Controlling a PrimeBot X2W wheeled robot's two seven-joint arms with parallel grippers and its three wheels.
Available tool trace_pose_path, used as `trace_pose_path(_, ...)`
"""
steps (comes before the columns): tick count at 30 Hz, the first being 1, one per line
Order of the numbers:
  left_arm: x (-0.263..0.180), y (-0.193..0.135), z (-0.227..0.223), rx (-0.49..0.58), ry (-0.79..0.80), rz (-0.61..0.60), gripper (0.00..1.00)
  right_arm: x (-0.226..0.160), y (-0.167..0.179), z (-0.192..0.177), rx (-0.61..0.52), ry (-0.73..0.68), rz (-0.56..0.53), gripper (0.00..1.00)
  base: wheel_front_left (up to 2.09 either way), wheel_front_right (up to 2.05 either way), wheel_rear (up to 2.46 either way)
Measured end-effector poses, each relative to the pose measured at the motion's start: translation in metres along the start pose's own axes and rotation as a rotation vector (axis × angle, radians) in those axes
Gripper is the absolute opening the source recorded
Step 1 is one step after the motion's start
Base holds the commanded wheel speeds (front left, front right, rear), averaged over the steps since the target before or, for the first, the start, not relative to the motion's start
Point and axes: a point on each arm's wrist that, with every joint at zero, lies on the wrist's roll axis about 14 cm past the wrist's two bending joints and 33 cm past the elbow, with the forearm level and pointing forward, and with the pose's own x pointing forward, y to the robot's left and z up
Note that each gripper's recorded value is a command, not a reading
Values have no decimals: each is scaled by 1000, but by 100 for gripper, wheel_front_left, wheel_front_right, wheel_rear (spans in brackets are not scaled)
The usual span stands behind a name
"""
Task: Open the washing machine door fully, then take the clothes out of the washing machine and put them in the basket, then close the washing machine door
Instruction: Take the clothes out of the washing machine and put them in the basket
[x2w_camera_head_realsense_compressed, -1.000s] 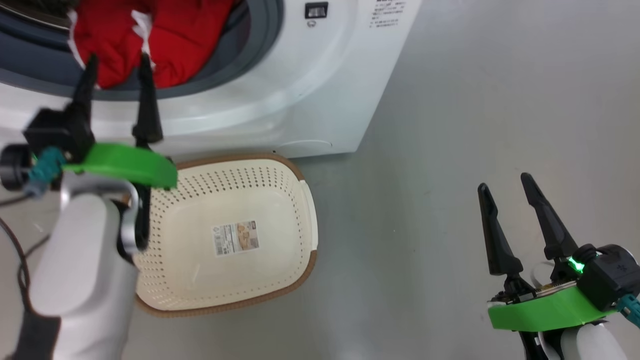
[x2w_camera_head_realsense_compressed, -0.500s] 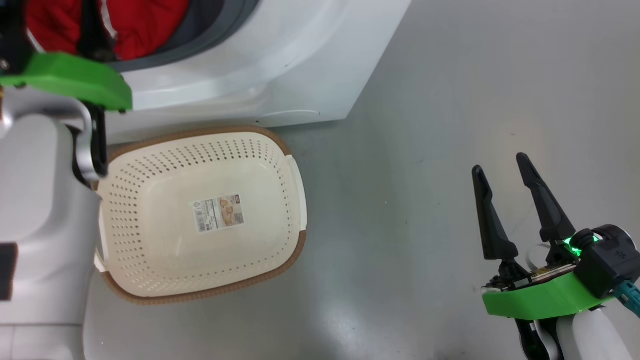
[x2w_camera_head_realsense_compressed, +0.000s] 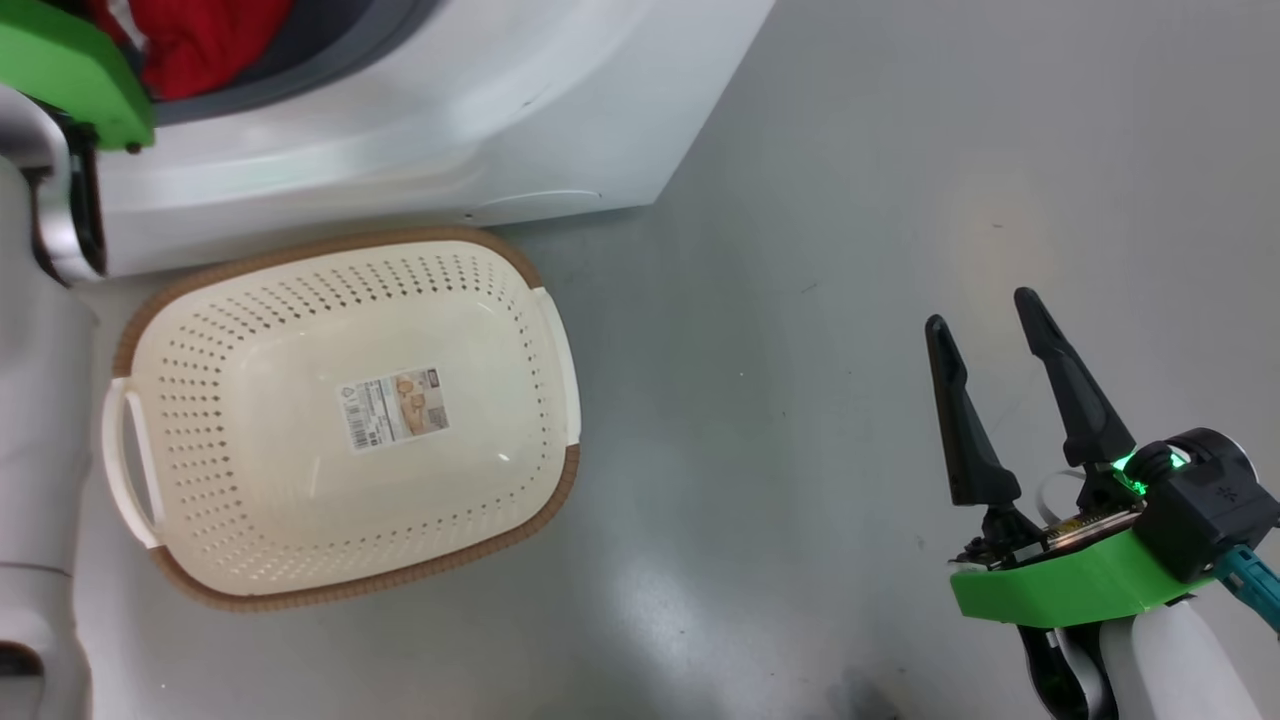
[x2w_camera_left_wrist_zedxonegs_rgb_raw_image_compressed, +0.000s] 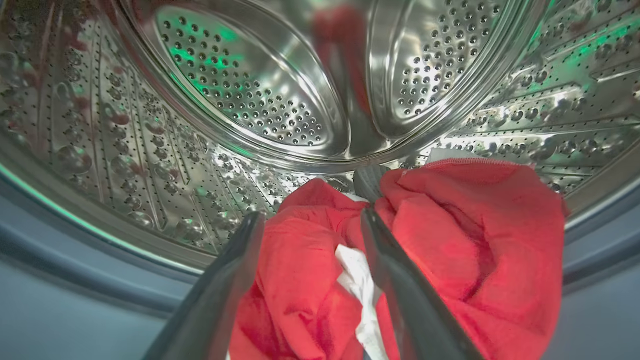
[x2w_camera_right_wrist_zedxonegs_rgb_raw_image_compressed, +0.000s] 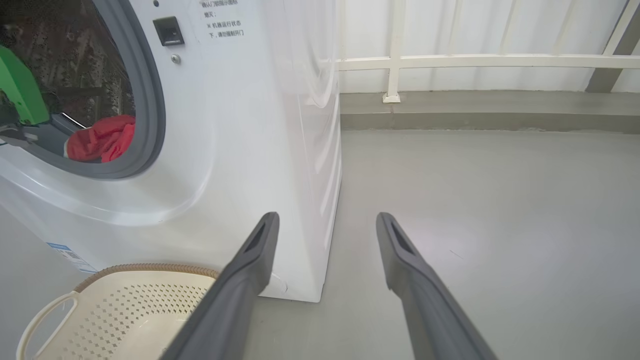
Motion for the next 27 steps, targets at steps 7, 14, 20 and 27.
trace_pose_path(7, 12, 3, -26, 27, 116, 11, 100, -3, -4, -7, 15, 22, -17, 100, 0, 0, 0)
trace_pose_path(14, 11, 16, -67, 87, 255, 49, 100, 1, -10, -5, 26, 14, -32, 100, 0, 0, 0)
trace_pose_path(20, 15, 20, -73, 119, 297, 66, 100, 0, -12, -8, 23, 22, -37, 100, 0, 0, 0)
trace_pose_path(27, 14, 23, -80, 141, 352, 73, 100, 0, -7, -10, 27, 28, -25, 100, 0, 0, 0)
